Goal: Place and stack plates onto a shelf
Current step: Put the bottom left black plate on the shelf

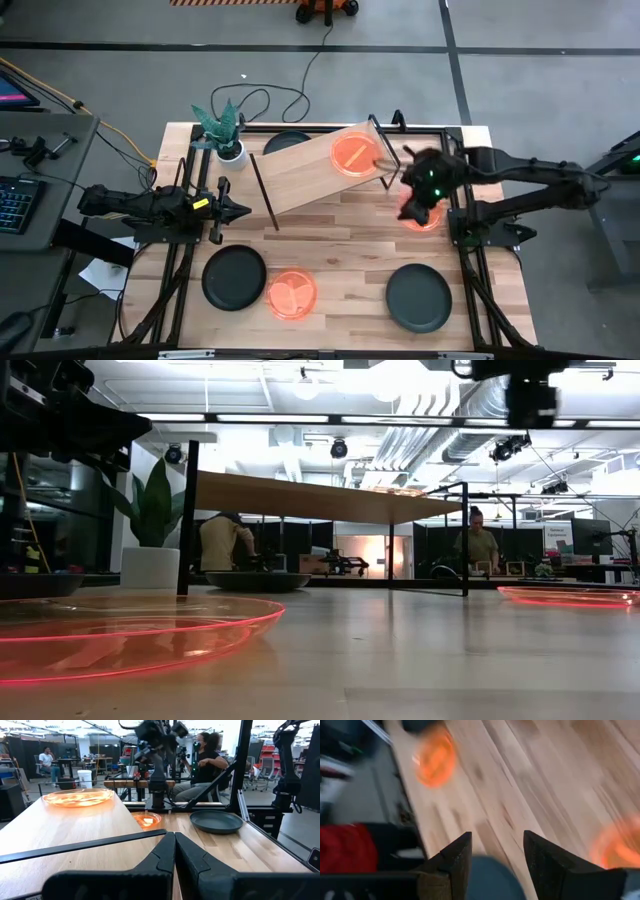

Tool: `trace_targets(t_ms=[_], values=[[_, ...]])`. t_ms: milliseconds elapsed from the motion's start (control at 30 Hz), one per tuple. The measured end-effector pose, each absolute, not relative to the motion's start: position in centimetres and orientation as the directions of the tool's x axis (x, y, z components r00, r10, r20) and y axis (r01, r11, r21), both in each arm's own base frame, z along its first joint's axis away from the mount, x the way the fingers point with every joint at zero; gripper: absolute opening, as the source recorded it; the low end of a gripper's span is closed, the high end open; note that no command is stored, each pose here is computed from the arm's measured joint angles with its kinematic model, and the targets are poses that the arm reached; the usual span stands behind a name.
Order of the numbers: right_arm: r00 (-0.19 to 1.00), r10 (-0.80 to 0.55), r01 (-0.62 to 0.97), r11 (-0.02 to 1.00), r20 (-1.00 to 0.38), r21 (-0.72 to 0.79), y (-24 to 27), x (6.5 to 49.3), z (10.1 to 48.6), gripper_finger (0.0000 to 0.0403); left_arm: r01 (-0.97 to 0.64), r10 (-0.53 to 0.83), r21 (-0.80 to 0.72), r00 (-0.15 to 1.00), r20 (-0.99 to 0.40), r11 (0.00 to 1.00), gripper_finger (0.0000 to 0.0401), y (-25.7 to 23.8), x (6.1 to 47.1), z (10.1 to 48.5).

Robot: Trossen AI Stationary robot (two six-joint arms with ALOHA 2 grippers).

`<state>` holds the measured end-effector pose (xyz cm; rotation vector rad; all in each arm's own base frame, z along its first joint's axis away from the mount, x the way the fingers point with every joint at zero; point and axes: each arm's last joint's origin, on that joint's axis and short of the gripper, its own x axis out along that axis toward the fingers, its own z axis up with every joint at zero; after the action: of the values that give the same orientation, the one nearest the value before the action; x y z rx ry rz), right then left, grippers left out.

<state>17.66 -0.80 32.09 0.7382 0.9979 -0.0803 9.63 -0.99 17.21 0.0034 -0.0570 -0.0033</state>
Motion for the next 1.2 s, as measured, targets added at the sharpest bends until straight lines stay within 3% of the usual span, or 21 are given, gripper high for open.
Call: trace_targets(t_ms=[200,367,433,567,633,700,833,967,1100,1200], values=[[0.434,0.267,0.445,0.767,-0.86,0.463,1.2,16.5,30.5,0.0147,0.003,-0.003,0.003,0.998,0.058,1.0,0.0,-1.0,9.6,17.2],[0.395,0.357,0.523,0.67,-0.846,0.527,1.8,14.5,25.9,0.0123,0.008,-0.003,-0.067,0.998,0.068,0.998,0.0,-1.0,9.6,17.3],[0.446,0.385,0.529,0.615,-0.808,0.585,1.9,14.0,24.3,0.0109,0.016,-0.004,-0.17,0.997,0.071,0.985,0.0,-1.0,9.6,17.3],[0.664,0.386,0.4,0.541,-0.641,0.74,1.9,14.3,23.2,0.0057,0.033,0.007,-0.363,0.994,0.11,0.931,0.0,-1.0,9.6,17.7],[0.761,0.342,0.316,0.547,-0.551,0.775,1.7,14.7,23.2,0.0019,0.031,0.036,-0.425,0.988,0.148,0.905,0.0,-0.9,9.5,18.1],[0.826,0.254,0.284,0.583,-0.503,0.761,1.5,14.8,23.3,0.0009,0.007,0.087,-0.476,0.981,0.176,0.88,0.0,-0.7,9.5,18.4],[0.865,0.097,0.33,0.629,-0.491,0.704,1.0,15.0,23.4,0.0022,-0.039,0.187,-0.554,0.959,0.213,0.832,0.0,-0.4,9.4,18.8],[0.868,0.059,0.35,0.631,-0.493,0.692,0.9,15.1,23.4,0.0021,-0.031,0.171,-0.601,0.969,0.178,0.799,0.0,-0.5,9.5,19.0],[0.868,0.054,0.354,0.63,-0.493,0.691,0.9,15.1,23.4,0.0016,-0.052,0.107,-0.556,0.992,0.067,0.83,0.0,-0.7,9.7,21.3],[0.87,0.029,0.37,0.622,-0.493,0.69,0.8,15.1,23.4,0.0016,-0.082,0.03,-0.493,0.993,-0.112,0.866,0.0,-1.0,10.0,23.6]])
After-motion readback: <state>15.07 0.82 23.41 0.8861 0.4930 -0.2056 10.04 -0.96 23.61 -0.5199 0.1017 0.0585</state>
